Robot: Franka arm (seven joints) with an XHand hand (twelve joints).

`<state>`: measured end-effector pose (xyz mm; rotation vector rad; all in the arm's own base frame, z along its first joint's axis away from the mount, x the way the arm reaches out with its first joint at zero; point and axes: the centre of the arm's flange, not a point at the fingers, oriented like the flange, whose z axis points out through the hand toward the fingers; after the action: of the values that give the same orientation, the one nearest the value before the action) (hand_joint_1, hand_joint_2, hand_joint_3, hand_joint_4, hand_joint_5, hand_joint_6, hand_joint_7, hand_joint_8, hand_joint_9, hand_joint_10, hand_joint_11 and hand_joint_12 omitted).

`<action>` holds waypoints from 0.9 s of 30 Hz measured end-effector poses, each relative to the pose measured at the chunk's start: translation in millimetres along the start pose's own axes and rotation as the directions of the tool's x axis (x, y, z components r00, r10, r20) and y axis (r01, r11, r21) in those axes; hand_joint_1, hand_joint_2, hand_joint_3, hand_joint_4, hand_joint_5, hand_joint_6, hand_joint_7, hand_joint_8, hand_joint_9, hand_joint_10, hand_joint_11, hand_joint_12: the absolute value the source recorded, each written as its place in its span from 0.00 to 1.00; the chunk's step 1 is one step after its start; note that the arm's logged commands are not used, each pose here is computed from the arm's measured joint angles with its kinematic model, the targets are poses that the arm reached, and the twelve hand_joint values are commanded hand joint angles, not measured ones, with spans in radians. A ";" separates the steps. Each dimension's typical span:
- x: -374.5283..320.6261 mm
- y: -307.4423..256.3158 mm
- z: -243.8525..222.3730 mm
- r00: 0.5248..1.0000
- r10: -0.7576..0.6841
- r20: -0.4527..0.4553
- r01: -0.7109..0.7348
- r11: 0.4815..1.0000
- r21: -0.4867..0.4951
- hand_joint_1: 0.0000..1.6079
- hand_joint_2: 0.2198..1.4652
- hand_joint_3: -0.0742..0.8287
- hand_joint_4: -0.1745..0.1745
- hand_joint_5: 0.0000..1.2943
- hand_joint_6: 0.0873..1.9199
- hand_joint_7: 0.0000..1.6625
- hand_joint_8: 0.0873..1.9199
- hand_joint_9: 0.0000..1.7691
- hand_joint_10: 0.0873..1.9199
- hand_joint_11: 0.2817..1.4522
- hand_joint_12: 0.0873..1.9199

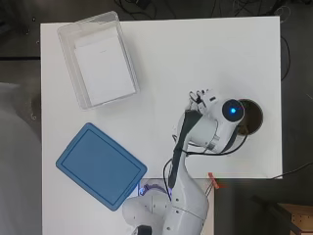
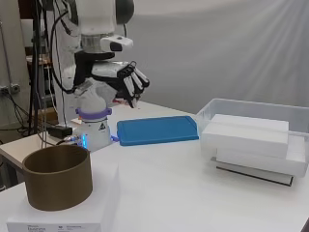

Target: Teleoperate dual arm-hand system to remove items from a box

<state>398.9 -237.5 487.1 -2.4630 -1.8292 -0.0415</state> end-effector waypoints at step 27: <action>-178.8 -80.5 -15.4 0.893 0.450 -0.011 -0.450 0.893 -0.026 0.72 0.79 0.08 1.00 0.64 1.00 0.66 1.00 0.76 1.00 0.72 0.99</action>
<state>270.3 -386.2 494.2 -2.8338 -1.2145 -0.0457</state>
